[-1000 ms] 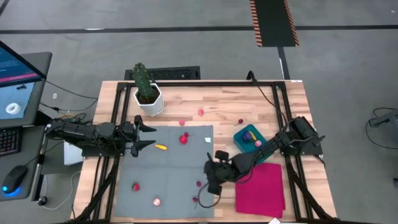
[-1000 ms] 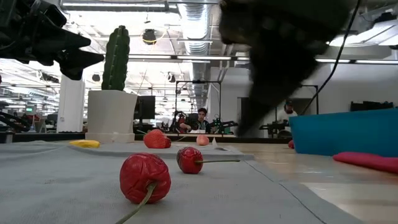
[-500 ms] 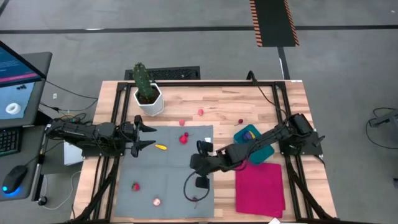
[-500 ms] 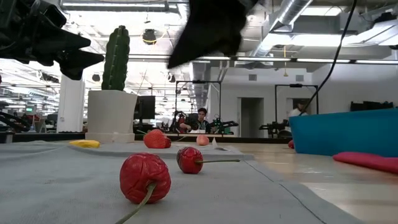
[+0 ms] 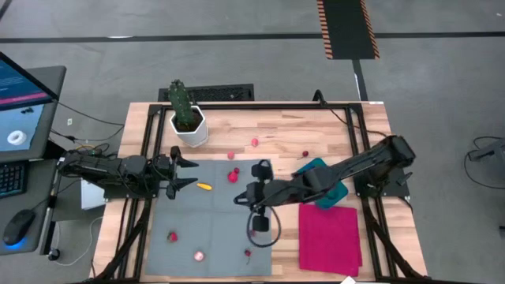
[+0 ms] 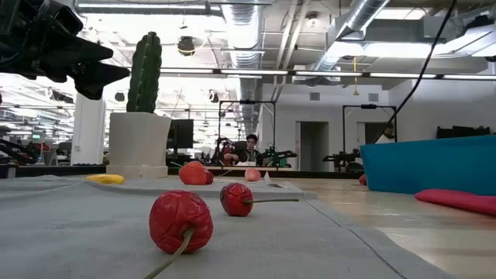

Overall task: Pick and placing Produce into tupperware
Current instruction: Put the blueberry into the blue bin

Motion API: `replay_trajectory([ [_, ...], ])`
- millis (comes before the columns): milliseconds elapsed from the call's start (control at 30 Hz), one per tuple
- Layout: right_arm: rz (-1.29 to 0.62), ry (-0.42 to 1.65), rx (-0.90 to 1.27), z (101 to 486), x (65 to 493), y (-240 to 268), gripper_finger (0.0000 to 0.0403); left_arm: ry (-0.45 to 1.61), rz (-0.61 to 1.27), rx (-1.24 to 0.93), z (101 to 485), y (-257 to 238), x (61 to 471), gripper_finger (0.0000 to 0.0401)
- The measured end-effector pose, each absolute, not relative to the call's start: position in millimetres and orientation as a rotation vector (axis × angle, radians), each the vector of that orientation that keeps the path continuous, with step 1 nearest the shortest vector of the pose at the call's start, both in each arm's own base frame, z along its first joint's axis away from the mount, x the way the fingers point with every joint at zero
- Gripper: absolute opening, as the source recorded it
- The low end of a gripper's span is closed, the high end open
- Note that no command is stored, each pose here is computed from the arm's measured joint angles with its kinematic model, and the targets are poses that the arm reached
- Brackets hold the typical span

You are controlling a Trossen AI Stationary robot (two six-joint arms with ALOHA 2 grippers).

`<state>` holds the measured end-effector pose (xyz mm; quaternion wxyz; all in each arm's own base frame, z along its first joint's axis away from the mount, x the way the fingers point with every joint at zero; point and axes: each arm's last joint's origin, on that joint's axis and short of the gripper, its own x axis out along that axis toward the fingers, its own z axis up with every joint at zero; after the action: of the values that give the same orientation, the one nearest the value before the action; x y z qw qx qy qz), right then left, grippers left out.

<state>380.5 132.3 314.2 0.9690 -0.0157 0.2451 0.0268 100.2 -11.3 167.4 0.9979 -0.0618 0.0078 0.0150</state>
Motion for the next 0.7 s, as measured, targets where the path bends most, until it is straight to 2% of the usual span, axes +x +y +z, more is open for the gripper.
replay_trajectory([
  [267,0.088,0.407,-0.036,359,349,125,0.0082,0.016,0.03,-0.124,167,-11,100,0.0249],
  [533,0.172,0.286,-0.051,409,294,133,0.0081,0.016,0.03,-0.117,167,-11,100,0.0249],
  [700,0.146,0.244,-0.041,433,257,126,0.0081,0.016,0.03,-0.116,167,-11,100,0.0249],
])
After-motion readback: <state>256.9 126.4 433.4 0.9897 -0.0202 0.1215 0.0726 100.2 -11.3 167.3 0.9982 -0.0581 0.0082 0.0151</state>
